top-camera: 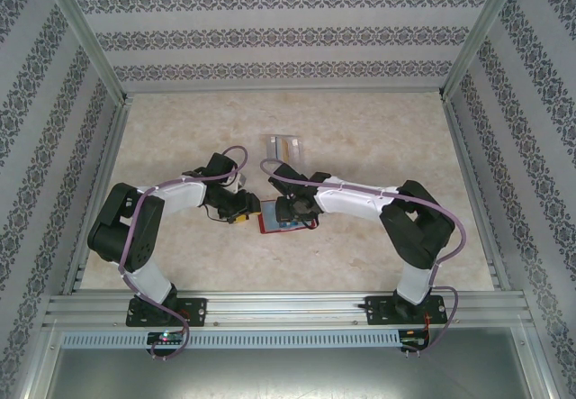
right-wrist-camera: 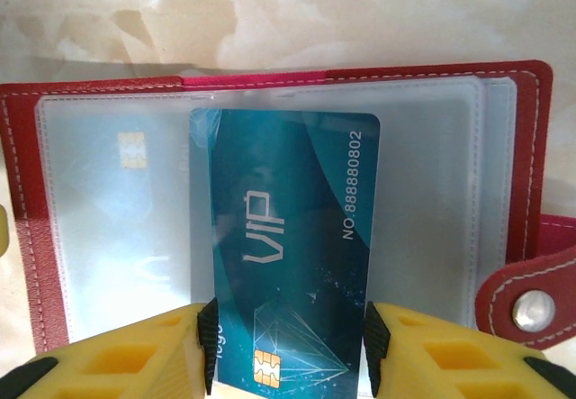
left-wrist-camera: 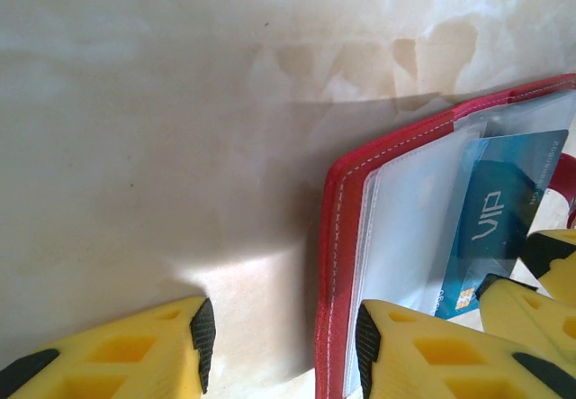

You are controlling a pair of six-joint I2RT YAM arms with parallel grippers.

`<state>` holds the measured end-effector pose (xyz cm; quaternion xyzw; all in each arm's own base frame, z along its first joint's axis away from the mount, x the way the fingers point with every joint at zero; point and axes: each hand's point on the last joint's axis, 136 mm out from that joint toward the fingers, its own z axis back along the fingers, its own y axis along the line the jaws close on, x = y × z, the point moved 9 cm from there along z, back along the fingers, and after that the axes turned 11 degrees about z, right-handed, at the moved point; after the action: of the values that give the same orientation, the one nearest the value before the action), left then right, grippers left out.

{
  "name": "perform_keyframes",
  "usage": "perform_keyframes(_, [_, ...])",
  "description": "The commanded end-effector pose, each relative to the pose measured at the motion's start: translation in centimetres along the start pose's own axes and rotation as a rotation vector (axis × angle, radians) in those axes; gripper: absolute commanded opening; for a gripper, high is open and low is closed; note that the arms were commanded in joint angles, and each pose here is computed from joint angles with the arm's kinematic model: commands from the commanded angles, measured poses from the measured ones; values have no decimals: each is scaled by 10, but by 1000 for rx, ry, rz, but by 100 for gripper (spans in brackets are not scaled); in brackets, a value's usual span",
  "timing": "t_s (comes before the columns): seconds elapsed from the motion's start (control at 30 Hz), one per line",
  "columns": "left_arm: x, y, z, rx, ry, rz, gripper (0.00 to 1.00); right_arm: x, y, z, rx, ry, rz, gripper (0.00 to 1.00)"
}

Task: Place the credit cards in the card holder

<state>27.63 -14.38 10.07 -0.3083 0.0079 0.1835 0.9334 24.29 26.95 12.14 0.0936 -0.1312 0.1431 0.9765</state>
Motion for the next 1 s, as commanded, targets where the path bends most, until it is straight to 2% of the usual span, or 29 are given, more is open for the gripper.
perform_keyframes(0.0, [-1,2,-1,-41,9,5,47,1,9,-4,16,4,35,47])
perform_keyframes(0.57, [2,3,-9,-63,20,-5,41,9,22,-11,118,-7,150,33])
perform_keyframes(0.67, [3,3,-9,-61,16,-6,40,11,22,-2,134,-44,155,35])
perform_keyframes(0.8, [3,3,-9,-56,17,-5,40,14,8,15,81,-96,113,42])
perform_keyframes(0.97, [4,2,-10,-57,17,-3,40,12,-4,14,56,-85,43,47])
